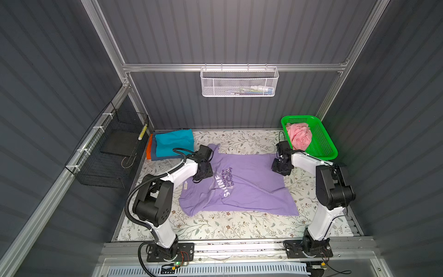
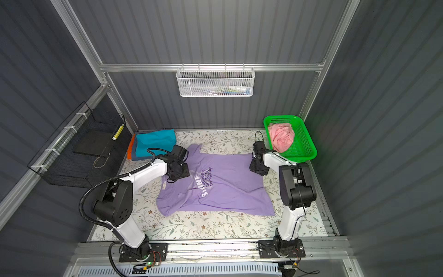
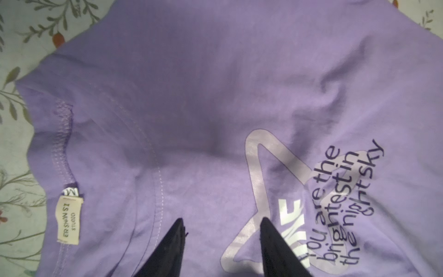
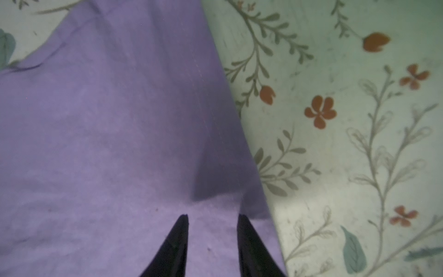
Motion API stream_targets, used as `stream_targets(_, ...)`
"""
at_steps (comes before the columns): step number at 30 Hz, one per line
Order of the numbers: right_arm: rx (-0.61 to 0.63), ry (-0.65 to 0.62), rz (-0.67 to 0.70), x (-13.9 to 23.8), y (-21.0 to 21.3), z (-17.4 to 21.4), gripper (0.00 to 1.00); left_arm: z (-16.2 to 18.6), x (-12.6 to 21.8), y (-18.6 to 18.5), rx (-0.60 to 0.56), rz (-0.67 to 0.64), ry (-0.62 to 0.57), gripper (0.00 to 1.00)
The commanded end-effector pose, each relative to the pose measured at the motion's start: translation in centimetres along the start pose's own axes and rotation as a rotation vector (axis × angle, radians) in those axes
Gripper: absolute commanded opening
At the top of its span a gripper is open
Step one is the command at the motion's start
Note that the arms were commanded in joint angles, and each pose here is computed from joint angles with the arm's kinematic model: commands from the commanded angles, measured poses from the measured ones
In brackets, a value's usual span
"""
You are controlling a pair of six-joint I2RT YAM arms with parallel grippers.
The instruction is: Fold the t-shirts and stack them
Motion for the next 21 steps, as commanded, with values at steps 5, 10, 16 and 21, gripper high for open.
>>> stream_targets(5, -0.039, 0.037, 0.03, -1.2, -0.6, -2.6, 0.47, -0.3, -2.5, 1.8, 0.038, -0.009, 0.057, 0.56)
stream_targets(10, -0.053, 0.051, 0.012, -1.9, -0.4, -5.1, 0.2, -1.8, -2.1, 1.3, 0.03, 0.01, 0.025, 0.57)
stream_targets(16, -0.023, 0.062, 0.048, -2.9, 0.1, -7.5, 0.0, -3.9, -1.9, 0.3, 0.016, 0.017, -0.017, 0.56)
stream_targets(21, -0.022, 0.039, 0.035, -2.8, 0.8, -9.1, 0.0, -5.8, -2.1, -0.5, 0.004, 0.007, -0.041, 0.53)
Point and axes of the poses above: each gripper's point midway between its finger pads, its own x axis back along the fingers, its own y axis along the line the jaws close on, z = x × y, the point moved 8 cm from there along x, back along the fingers, and after that the axes turned 3 degrees about -x, right-handed, at the moved point
